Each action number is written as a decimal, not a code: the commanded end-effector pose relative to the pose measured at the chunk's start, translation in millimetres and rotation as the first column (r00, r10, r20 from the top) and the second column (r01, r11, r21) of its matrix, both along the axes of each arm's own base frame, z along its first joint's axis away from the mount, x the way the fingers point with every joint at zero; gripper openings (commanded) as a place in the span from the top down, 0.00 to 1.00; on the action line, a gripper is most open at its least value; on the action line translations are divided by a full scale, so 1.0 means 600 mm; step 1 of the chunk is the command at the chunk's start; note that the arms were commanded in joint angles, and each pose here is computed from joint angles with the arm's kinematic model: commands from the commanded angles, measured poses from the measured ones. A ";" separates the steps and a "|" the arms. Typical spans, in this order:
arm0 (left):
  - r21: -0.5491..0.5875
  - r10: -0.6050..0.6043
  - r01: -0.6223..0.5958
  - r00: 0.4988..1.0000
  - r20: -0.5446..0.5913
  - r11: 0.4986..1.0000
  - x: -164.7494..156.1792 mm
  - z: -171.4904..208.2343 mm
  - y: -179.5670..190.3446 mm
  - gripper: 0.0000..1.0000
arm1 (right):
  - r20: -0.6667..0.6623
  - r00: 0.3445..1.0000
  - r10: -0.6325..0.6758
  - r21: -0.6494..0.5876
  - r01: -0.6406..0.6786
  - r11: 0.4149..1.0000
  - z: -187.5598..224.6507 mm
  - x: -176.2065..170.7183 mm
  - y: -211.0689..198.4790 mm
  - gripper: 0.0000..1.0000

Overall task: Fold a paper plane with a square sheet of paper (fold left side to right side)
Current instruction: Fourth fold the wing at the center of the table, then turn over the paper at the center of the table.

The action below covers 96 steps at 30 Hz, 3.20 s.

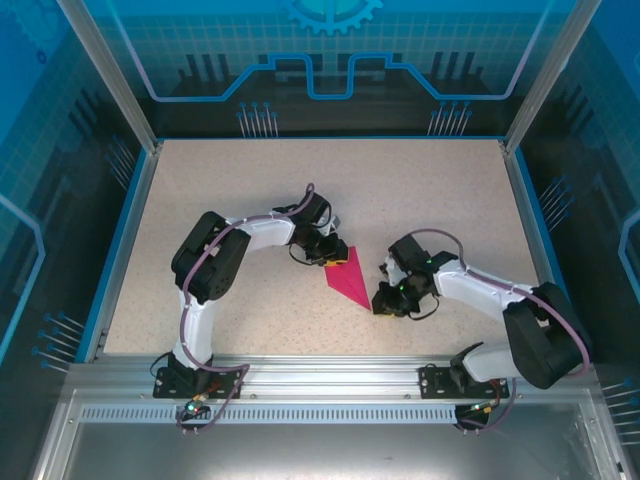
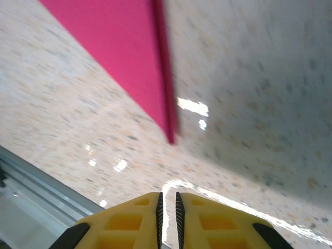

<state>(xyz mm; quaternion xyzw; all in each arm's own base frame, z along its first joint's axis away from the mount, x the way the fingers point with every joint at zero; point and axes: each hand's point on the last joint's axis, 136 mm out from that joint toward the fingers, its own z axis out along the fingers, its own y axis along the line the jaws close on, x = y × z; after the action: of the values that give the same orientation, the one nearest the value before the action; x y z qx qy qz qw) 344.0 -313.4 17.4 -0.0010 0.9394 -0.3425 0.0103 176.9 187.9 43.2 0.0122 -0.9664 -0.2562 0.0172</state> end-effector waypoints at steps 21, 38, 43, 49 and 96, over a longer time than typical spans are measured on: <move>0.105 0.032 -0.030 0.999 -0.023 0.994 -0.003 -0.048 0.032 0.72 | 0.132 0.983 -0.129 0.110 0.115 0.987 -0.019 0.176 0.133 0.84; 0.123 0.033 -0.029 0.999 -0.024 0.992 -0.004 -0.053 0.036 0.72 | -0.038 0.990 -0.136 -0.084 0.133 0.988 -0.089 0.080 0.052 0.86; 0.127 0.035 -0.031 0.999 -0.027 0.991 -0.004 -0.055 0.038 0.72 | -0.079 0.985 -0.152 -0.091 0.145 0.985 -0.091 0.032 0.022 0.86; 0.126 0.033 -0.030 0.999 -0.023 0.992 -0.002 -0.051 0.037 0.72 | -0.157 0.976 -0.148 -0.104 0.133 0.986 -0.103 -0.034 -0.014 0.86; -0.091 0.123 -0.125 0.992 -0.026 0.988 0.018 0.029 0.024 0.46 | 0.382 0.923 -0.056 0.103 0.018 0.995 0.070 0.092 -0.045 0.48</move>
<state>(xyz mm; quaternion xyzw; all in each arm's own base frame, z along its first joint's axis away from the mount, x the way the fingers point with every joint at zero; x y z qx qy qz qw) 349.8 -289.0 33.4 -0.0641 0.9262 -0.3706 0.0280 228.3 166.3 83.9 0.0459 -0.9367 -0.3038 -0.1679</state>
